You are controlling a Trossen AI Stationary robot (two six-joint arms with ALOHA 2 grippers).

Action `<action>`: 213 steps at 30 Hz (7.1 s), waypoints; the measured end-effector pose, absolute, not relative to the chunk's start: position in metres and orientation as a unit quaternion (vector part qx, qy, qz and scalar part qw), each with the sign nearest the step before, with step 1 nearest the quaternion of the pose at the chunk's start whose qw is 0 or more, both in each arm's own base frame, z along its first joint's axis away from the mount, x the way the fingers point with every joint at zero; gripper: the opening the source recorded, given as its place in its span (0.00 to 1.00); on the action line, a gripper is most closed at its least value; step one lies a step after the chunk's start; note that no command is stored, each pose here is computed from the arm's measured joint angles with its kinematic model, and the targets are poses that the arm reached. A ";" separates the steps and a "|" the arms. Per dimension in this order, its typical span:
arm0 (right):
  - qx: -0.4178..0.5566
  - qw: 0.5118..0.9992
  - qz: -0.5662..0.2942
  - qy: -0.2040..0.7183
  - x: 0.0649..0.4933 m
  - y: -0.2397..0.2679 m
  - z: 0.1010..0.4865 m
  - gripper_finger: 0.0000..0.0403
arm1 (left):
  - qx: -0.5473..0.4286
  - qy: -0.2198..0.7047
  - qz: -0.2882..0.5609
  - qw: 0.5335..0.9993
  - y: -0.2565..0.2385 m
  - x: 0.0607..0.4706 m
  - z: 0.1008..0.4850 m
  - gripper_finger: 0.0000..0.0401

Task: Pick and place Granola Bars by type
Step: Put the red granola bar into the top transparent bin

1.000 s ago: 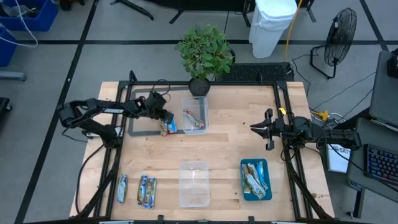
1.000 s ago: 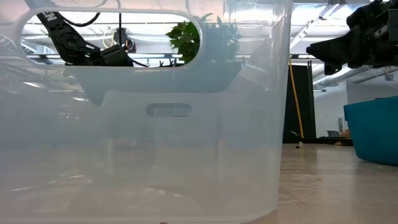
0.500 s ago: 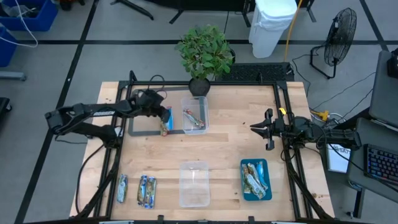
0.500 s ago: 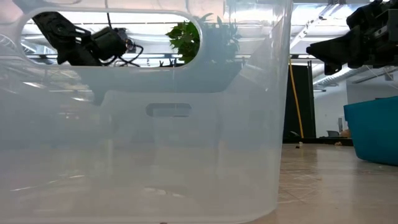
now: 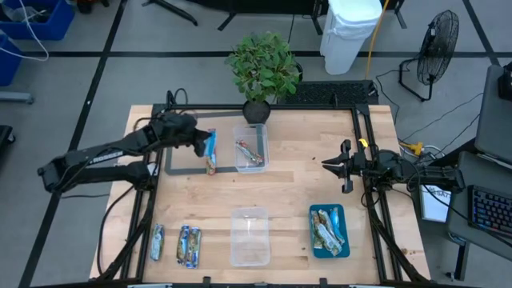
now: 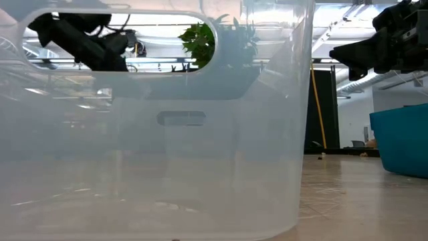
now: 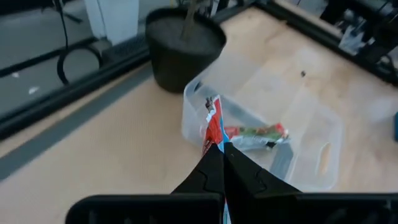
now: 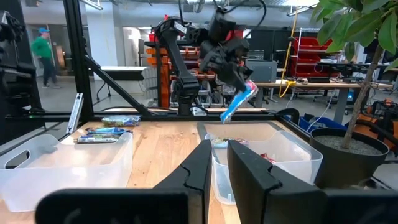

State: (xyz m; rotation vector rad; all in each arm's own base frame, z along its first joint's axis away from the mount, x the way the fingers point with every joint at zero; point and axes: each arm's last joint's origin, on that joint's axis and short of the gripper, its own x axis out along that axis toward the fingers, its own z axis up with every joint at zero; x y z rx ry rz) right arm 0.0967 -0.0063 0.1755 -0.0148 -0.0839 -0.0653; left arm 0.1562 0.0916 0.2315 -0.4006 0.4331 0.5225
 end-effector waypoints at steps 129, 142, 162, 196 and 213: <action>-0.007 0.999 -0.032 -0.042 0.097 -0.006 0.175 0.11 | 0.047 -0.012 0.031 0.998 0.075 0.251 0.297 0.00; -0.008 0.999 -0.033 -0.042 0.097 -0.006 0.175 0.11 | 0.029 0.072 0.033 0.996 0.086 0.278 0.254 0.00; -0.007 0.999 -0.032 -0.042 0.097 -0.006 0.175 0.11 | -0.044 0.208 0.089 0.973 0.091 0.276 0.220 0.00; -0.007 0.999 -0.033 -0.042 0.097 -0.006 0.175 0.11 | -0.091 0.231 0.103 0.963 0.094 0.291 0.192 0.00; -0.007 0.999 -0.032 -0.042 0.097 -0.006 0.175 0.11 | -0.119 0.186 0.104 0.970 0.100 0.292 0.200 0.00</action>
